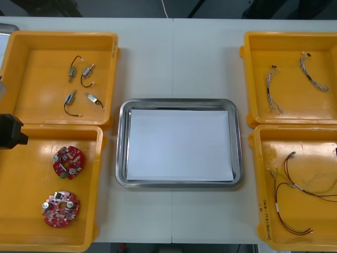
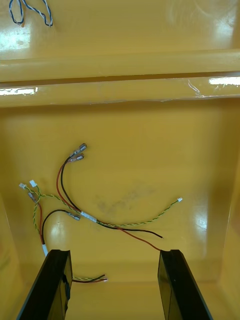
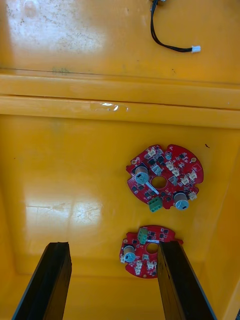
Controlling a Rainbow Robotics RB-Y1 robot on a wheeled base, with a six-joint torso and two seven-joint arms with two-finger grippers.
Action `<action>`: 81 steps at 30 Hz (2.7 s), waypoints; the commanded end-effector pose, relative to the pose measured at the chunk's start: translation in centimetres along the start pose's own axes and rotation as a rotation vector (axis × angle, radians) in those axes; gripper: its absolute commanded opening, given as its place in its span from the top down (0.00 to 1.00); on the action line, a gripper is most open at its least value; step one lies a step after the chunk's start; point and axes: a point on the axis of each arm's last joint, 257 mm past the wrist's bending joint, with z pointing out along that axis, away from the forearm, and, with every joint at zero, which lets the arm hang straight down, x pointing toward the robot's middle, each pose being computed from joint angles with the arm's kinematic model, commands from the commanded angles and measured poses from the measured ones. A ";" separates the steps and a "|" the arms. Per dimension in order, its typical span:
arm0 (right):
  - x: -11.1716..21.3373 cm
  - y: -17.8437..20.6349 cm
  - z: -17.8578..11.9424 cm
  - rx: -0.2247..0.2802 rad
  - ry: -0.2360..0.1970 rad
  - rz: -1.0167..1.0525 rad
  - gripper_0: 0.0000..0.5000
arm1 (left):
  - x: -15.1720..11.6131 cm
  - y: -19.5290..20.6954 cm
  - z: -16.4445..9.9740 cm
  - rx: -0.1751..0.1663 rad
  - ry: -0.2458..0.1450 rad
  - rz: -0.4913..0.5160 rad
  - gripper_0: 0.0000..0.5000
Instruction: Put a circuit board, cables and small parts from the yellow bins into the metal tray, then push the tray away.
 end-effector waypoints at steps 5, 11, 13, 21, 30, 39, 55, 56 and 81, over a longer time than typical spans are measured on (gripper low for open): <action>-0.3 -1.5 -1.0 0.041 -0.015 0.052 0.00 | -0.3 1.6 -1.2 -0.049 -0.021 0.122 0.00; -0.3 -1.5 -1.0 0.041 -0.015 0.052 0.00 | -0.3 1.6 -1.2 -0.049 -0.021 0.122 0.00; -0.3 -1.5 -1.0 0.041 -0.015 0.052 0.00 | -0.3 1.6 -1.2 -0.049 -0.021 0.122 0.00; -0.3 -1.5 -1.0 0.041 -0.015 0.052 0.00 | -0.3 1.6 -1.2 -0.049 -0.021 0.122 0.00; -0.3 -1.5 -1.0 0.041 -0.015 0.052 0.00 | -0.3 1.6 -1.2 -0.049 -0.021 0.122 0.00; -0.3 -1.5 -1.0 0.041 -0.015 0.052 0.00 | -0.3 1.6 -1.2 -0.049 -0.021 0.122 0.00; -0.3 -1.5 -1.0 0.041 -0.015 0.052 0.00 | -0.3 1.6 -1.2 -0.049 -0.021 0.122 0.00; -0.3 -1.5 -1.0 0.041 -0.015 0.052 0.00 | -0.3 1.6 -1.2 -0.049 -0.021 0.122 0.00; -1.7 -1.7 -2.5 0.048 -0.060 0.027 0.00 | 1.7 1.2 0.4 -0.028 0.044 0.117 0.00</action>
